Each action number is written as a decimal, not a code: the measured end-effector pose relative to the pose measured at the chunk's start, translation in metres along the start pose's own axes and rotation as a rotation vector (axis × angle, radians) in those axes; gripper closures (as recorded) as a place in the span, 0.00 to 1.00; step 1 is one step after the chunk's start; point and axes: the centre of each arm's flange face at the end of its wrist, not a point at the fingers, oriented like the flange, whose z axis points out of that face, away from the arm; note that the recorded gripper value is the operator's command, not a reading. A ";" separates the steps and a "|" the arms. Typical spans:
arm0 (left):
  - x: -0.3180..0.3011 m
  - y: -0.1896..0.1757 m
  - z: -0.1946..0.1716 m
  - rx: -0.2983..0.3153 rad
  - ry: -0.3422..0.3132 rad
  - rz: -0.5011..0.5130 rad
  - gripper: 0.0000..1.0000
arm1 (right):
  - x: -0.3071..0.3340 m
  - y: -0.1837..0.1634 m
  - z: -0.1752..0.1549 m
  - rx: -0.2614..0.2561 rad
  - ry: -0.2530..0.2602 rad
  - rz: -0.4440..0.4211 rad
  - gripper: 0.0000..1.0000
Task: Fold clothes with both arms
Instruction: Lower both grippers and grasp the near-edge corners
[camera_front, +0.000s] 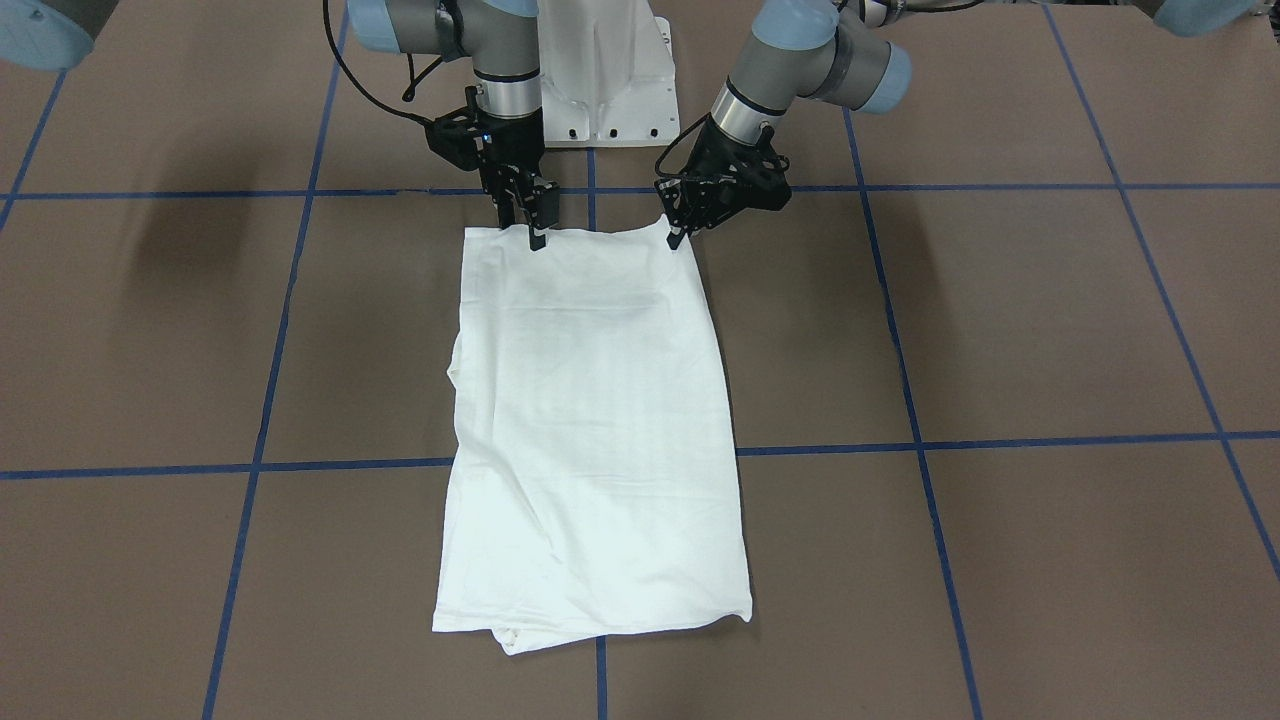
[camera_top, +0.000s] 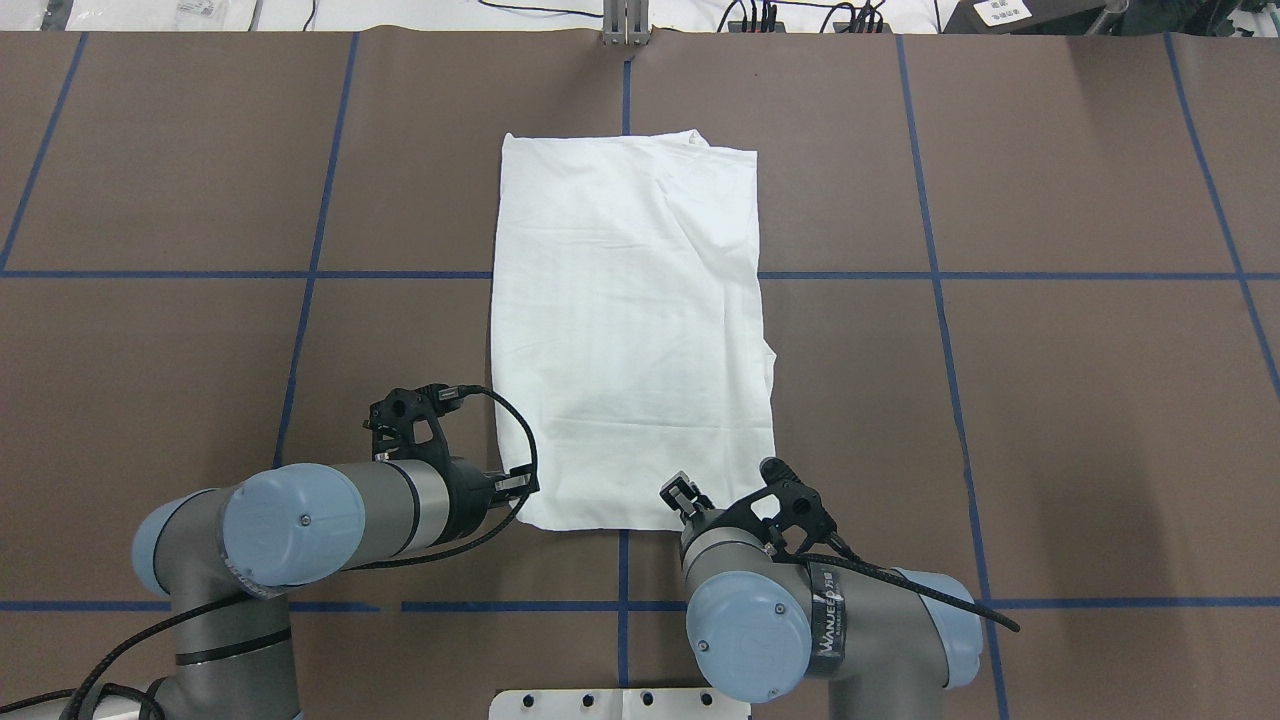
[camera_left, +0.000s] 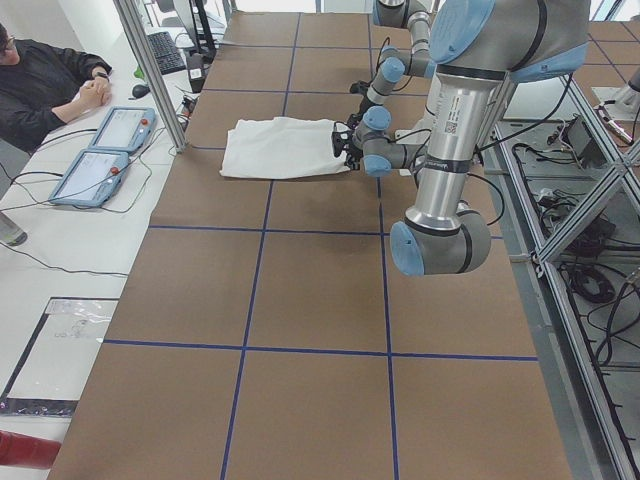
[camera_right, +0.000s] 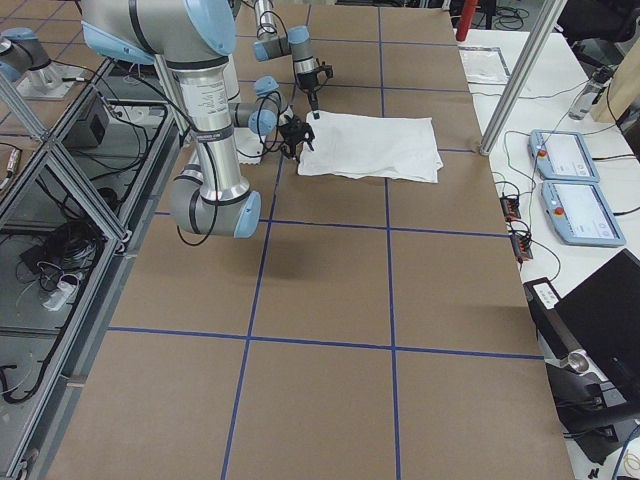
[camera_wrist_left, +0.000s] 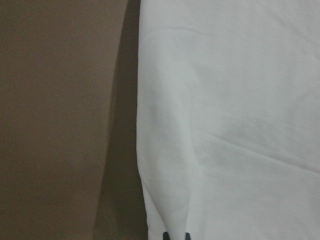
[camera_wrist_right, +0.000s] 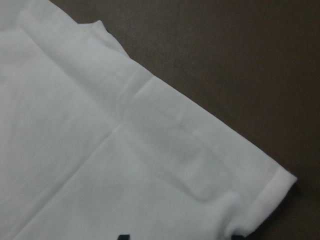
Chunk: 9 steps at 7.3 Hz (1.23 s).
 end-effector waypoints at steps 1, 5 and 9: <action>0.000 0.000 0.000 0.000 0.001 0.000 1.00 | -0.002 -0.001 0.001 0.003 -0.001 0.002 0.41; 0.002 0.000 -0.003 -0.001 0.006 0.001 1.00 | -0.006 -0.006 0.002 0.011 -0.003 0.009 0.41; 0.001 0.000 -0.003 -0.002 0.005 0.004 1.00 | -0.006 -0.002 -0.003 0.002 0.070 -0.041 0.14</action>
